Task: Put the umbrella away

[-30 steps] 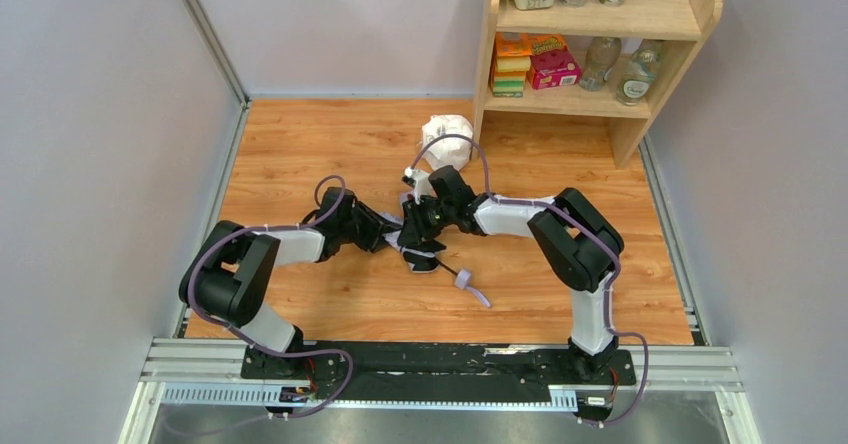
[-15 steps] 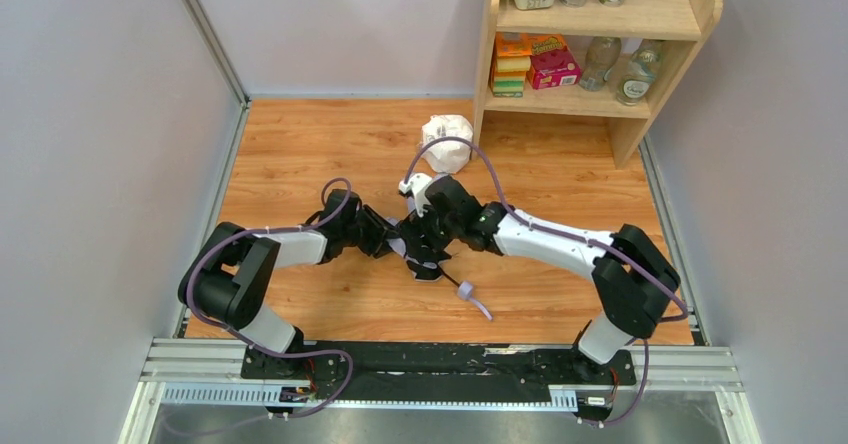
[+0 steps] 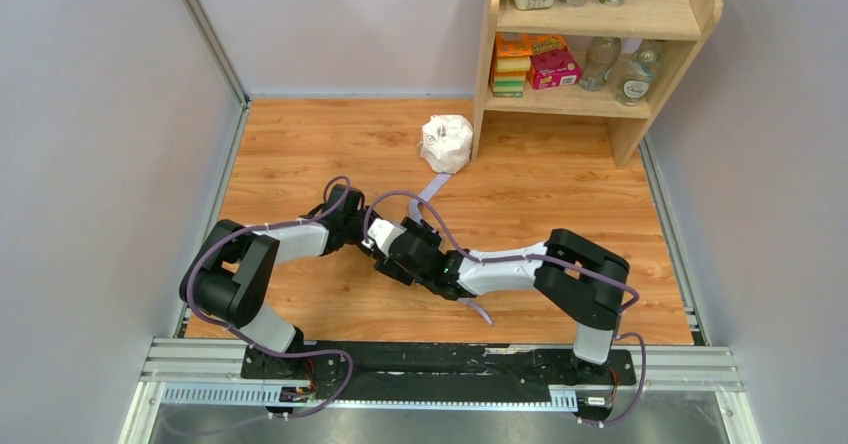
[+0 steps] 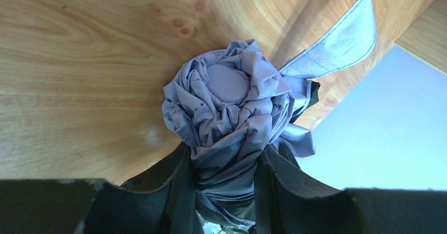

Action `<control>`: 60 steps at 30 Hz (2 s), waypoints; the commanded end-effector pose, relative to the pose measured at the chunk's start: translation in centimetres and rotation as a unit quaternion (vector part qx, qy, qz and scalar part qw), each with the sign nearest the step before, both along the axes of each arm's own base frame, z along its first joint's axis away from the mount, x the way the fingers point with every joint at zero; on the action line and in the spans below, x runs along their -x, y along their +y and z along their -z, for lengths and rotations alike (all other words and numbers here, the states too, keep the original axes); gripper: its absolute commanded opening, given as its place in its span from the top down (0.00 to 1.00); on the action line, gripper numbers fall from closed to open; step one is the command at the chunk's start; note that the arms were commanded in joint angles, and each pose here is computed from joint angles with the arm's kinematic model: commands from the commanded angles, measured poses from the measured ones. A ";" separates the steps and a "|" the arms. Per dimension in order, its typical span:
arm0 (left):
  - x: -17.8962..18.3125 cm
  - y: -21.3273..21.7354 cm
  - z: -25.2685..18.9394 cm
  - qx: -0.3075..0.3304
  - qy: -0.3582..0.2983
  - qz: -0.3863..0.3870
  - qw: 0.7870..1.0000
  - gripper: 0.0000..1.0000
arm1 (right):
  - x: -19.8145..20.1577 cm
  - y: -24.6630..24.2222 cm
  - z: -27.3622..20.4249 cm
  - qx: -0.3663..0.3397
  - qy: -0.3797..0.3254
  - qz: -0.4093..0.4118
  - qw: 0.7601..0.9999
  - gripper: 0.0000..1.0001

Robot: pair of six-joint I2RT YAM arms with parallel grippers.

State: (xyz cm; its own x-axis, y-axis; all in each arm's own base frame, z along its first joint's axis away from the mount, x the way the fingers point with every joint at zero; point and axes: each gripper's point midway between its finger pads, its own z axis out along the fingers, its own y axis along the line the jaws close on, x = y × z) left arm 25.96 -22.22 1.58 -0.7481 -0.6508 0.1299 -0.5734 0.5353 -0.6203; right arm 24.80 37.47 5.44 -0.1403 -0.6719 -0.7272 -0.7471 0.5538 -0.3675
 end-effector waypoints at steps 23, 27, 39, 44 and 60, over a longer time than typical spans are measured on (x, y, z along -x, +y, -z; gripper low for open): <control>0.7 4.9 -2.2 -0.079 -0.070 0.024 0.994 0.22 | 10.7 -8.5 15.6 -0.022 0.514 0.091 0.853 1.00; -1.0 4.8 -6.1 -0.055 -0.156 0.014 0.986 0.22 | 10.8 -8.7 16.3 -0.036 0.553 0.112 0.825 1.00; 1.2 4.0 -6.0 0.015 -0.125 -0.024 0.992 0.21 | 9.3 -8.5 16.4 -0.064 0.603 0.137 0.783 1.00; 0.2 3.8 -5.7 0.032 -0.140 -0.048 0.989 0.21 | 8.9 -8.4 16.3 -0.070 0.607 0.138 0.780 1.00; -2.2 3.5 -2.5 0.022 -0.106 -0.082 0.991 0.21 | 8.4 -7.9 16.0 -0.075 0.605 0.129 0.782 1.00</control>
State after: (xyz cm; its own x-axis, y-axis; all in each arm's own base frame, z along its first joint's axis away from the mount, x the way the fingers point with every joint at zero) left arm 26.24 -18.45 3.85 -0.6622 -0.7480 0.0441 -0.5274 0.4234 -0.7365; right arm 25.70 39.51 1.81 -0.7733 -0.2908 -0.5634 -0.6340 0.3466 0.6913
